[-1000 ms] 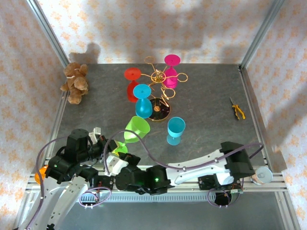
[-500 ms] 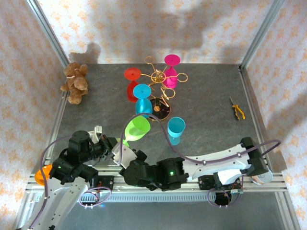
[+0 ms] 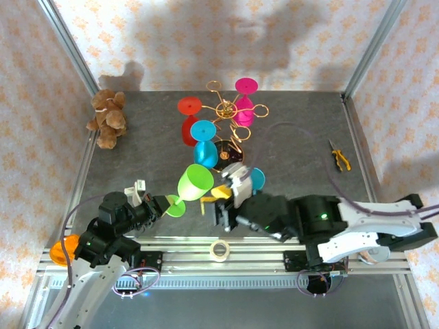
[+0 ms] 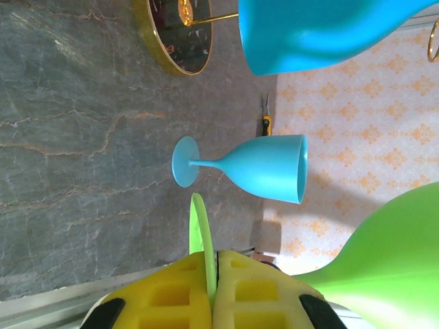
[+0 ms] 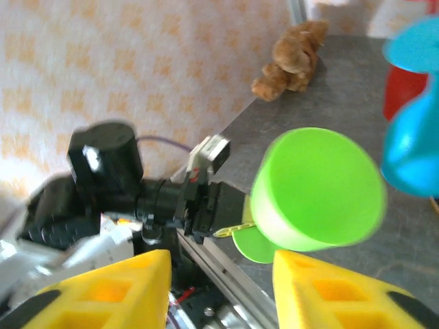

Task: Take the wine glass off the wine glass rack

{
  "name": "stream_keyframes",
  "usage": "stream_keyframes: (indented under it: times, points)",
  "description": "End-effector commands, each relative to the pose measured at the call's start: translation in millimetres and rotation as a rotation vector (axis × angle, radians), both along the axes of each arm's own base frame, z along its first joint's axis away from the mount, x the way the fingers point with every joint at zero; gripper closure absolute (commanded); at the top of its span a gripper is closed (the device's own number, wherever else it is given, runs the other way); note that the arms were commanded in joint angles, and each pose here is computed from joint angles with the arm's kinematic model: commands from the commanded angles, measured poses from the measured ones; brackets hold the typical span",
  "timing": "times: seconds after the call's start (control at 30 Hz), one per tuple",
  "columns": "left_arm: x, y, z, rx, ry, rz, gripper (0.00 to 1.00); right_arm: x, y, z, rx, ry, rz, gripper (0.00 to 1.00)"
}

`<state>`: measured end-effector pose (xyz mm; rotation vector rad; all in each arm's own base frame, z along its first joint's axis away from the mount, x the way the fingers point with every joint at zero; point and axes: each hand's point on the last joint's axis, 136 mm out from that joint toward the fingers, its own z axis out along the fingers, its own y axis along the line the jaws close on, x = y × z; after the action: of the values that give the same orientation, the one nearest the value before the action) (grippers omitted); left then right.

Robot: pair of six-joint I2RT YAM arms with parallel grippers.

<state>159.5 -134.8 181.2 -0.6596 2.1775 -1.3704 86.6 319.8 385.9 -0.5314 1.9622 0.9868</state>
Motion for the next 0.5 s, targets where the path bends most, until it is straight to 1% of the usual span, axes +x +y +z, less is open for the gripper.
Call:
stream_keyframes:
  times: [0.0,0.07,0.17,0.27,0.33,0.47]
  points:
    - [6.3,-2.8,17.5,-0.033,-0.101,-0.003,1.0,2.1,-13.3,-23.3,0.056,0.188,0.018,0.46]
    - [7.3,-3.3,18.8,-0.036,-0.113,-0.005,1.0,14.4,-21.7,-28.3,0.093,0.257,-0.005,0.41]
    - [8.7,-5.8,21.5,-0.054,-0.126,-0.013,1.0,28.3,-29.2,-34.8,0.112,0.313,-0.029,0.38]
    - [9.5,-8.0,23.0,-0.074,-0.13,-0.019,1.0,38.3,-30.5,-36.2,0.112,0.334,-0.037,0.36]
    - [9.1,-8.1,23.8,-0.076,-0.134,-0.02,1.0,45.3,-29.0,-38.0,0.118,0.359,-0.038,0.36]
    - [7.9,-8.3,25.0,-0.08,-0.137,-0.024,1.0,56.9,-20.0,-40.9,0.135,0.398,-0.021,0.4]
